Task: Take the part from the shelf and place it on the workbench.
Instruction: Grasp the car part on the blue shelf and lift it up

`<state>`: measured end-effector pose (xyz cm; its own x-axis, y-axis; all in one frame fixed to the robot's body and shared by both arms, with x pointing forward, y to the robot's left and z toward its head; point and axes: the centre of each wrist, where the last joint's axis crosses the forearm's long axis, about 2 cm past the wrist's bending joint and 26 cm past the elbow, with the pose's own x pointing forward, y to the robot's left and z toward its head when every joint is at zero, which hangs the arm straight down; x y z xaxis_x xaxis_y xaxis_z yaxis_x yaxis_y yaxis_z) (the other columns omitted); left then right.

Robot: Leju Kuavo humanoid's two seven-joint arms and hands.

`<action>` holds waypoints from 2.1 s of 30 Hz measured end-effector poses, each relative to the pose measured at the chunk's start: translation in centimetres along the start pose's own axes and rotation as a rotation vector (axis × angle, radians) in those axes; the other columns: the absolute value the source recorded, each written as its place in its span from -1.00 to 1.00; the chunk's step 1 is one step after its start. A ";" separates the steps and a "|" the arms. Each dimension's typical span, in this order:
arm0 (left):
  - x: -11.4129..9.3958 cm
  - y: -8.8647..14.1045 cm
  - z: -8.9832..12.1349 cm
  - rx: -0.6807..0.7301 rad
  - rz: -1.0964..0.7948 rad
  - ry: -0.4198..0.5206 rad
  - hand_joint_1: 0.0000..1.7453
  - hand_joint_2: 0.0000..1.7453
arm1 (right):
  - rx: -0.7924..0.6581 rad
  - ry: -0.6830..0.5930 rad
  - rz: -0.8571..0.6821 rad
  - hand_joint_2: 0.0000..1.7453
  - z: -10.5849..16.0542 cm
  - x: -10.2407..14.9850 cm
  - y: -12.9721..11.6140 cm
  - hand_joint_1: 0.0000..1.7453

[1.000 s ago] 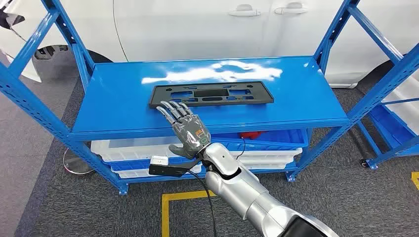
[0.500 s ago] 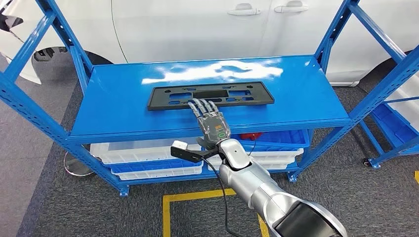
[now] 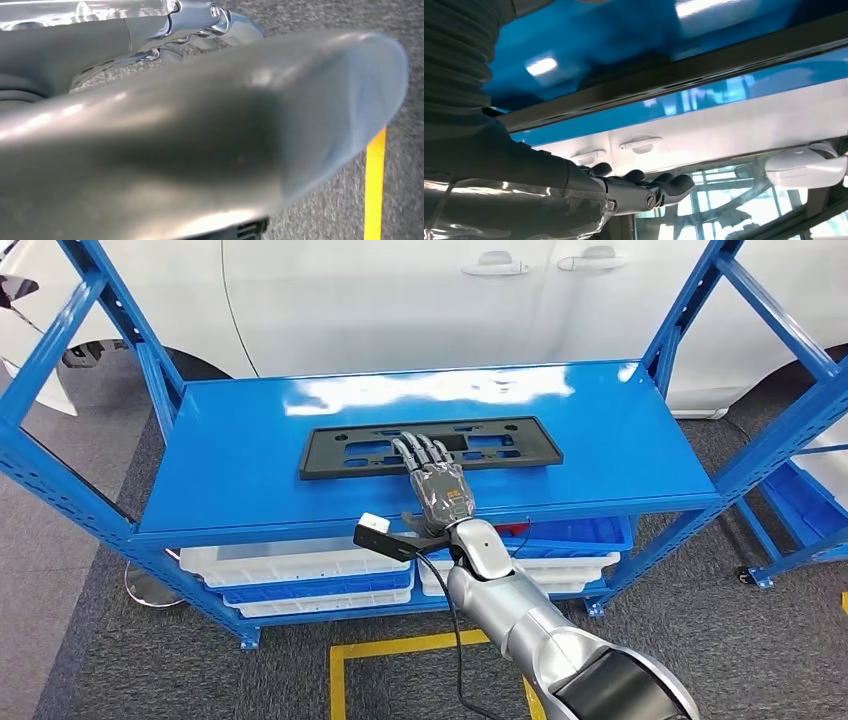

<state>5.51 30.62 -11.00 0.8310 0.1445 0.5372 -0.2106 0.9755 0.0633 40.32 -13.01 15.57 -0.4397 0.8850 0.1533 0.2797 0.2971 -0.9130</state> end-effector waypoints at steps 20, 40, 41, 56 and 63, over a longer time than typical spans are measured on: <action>0.2 0.0 -0.1 -0.006 -0.011 -0.002 -1.00 -1.00 | -0.005 -0.018 -0.016 1.00 0.5 0.6 0.3 -1.00; -0.2 0.4 0.1 0.003 -0.002 0.010 -1.00 -1.00 | -0.002 -0.024 -0.010 1.00 0.7 1.2 0.6 -1.00; -0.2 0.4 0.1 0.002 0.001 0.009 -1.00 -1.00 | -0.003 -0.025 -0.008 1.00 0.7 1.2 0.5 -1.00; -0.4 0.6 0.1 0.011 -0.002 0.006 -1.00 -1.00 | -0.005 -0.042 -0.010 1.00 0.8 2.0 0.7 -1.00; -0.3 0.6 0.1 0.024 0.000 0.003 -1.00 -1.00 | -0.008 -0.058 0.007 1.00 0.6 2.1 0.5 -1.00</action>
<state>5.08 31.16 -11.05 0.8326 0.1447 0.5346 -0.2225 0.9713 0.0837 39.05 -11.23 15.16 -0.4861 0.8650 0.1245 0.2899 0.2940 -0.9108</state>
